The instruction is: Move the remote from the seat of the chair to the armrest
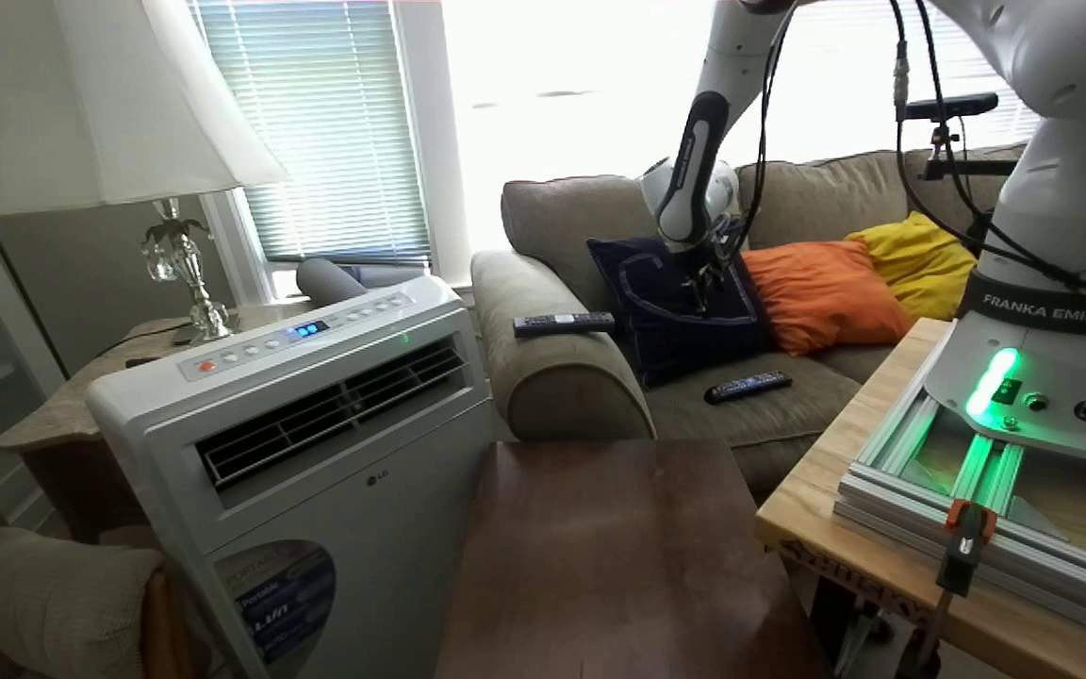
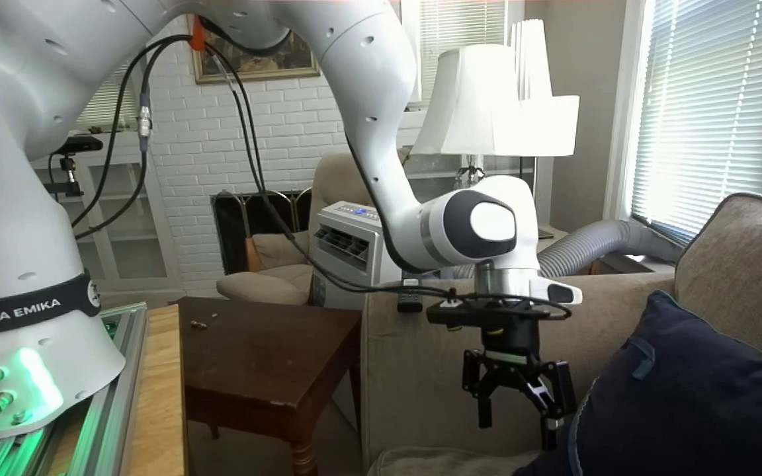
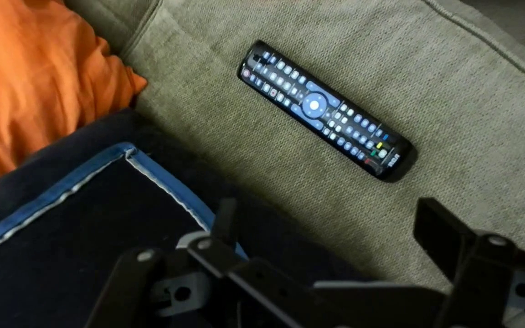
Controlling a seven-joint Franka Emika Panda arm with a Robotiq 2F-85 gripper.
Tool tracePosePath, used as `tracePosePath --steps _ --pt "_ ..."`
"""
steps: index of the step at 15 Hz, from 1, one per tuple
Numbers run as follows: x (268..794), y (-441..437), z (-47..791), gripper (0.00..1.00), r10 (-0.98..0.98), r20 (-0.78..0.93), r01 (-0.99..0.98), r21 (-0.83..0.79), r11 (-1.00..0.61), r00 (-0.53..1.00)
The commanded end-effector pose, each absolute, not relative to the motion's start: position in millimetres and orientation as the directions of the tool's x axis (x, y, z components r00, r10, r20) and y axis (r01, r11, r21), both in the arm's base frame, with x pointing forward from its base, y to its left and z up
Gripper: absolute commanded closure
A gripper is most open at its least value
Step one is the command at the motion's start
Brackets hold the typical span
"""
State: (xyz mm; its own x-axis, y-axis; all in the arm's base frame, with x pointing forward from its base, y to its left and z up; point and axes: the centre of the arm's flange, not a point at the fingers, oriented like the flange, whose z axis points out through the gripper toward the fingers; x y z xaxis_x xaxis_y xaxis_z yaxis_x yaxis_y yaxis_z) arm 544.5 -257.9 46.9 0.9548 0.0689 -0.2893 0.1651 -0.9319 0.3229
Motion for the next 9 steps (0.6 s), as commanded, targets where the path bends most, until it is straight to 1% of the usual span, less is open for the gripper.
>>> tracePosePath --steps 1,4,7,8,9 --pt "479.6 -261.6 22.9 0.0 0.264 -0.291 0.343 0.266 -0.901 0.92" --pt "427.3 -265.4 -3.8 0.0 0.407 -0.306 0.478 0.211 -0.853 0.861" --pt "393.5 -277.0 -24.7 0.0 0.523 -0.345 0.605 0.195 -0.772 0.779" --pt "415.0 -272.1 -16.1 0.0 0.45 -0.326 0.524 0.191 -0.83 0.832" --pt "406.5 -276.3 -19.9 0.0 0.451 -0.333 0.527 0.188 -0.829 0.828"
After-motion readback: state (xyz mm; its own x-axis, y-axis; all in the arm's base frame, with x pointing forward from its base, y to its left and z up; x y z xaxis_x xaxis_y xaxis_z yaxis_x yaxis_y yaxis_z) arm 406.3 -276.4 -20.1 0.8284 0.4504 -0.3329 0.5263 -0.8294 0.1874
